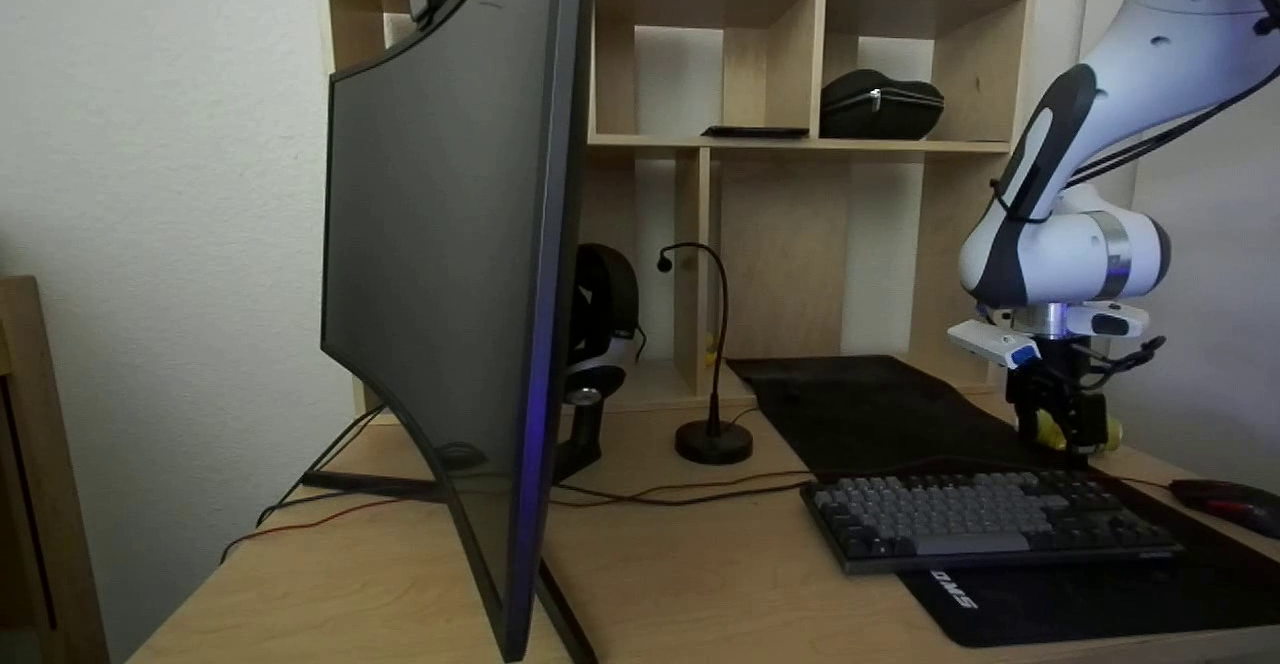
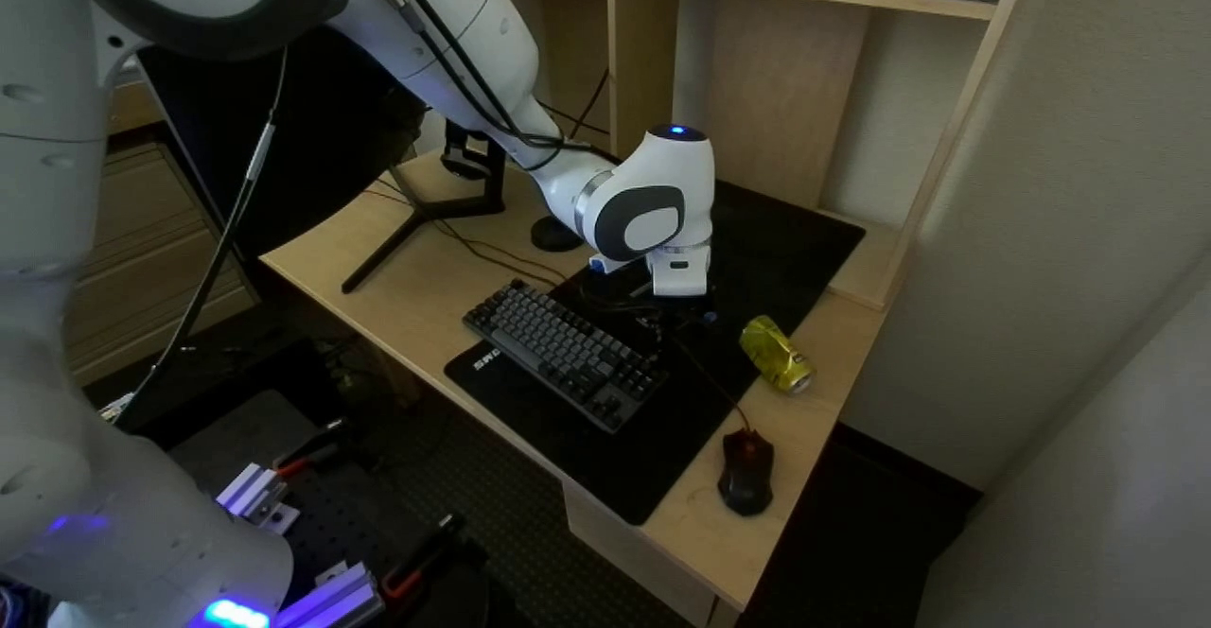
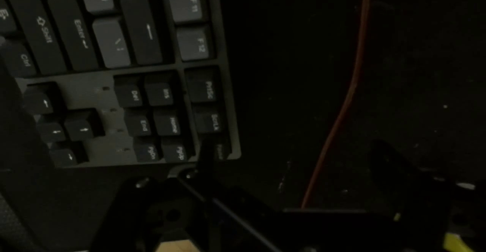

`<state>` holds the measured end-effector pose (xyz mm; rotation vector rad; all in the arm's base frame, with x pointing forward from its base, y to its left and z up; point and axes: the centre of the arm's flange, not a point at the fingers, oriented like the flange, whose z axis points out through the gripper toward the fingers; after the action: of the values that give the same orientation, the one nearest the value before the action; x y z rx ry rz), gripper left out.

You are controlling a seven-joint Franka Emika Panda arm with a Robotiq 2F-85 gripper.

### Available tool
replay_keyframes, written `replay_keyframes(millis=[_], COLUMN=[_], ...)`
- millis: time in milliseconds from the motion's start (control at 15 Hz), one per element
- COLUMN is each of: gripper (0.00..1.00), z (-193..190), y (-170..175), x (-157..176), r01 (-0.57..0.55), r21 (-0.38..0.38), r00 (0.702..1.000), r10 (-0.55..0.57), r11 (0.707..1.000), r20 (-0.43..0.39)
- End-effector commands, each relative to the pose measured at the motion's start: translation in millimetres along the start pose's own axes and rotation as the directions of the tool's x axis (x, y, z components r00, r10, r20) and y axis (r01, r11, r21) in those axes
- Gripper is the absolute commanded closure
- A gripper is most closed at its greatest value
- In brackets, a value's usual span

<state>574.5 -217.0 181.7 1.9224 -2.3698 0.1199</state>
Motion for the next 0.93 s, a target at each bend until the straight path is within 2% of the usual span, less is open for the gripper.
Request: replay_keyframes(millis=[0,133,267,333,600,733,867], gripper=[0.00,0.00,0.00,0.00,0.00,0.00,0.00], z=[-0.3,-0.4,-1.1,-1.3,-0.9,-1.2,-0.1], y=[0.6,-0.3,0.4,1.1,0.3,2.3,1.9], x=[0.6,1.4,2.0,1.3,2.7,3.1,2.9], r01=[-0.051,-0.088,-0.109,-0.102,-0.094,-0.104,-0.120], r21=[0.000,0.019,0.006,-0.012,-0.001,-0.033,-0.022], r00=[0.999,0.996,0.994,0.995,0.996,0.994,0.993], r10=[0.051,0.088,0.109,0.102,0.094,0.103,0.120], r11=[0.999,0.996,0.994,0.995,0.996,0.994,0.993], r20=[-0.016,-0.017,-0.023,-0.006,-0.008,-0.018,-0.008])
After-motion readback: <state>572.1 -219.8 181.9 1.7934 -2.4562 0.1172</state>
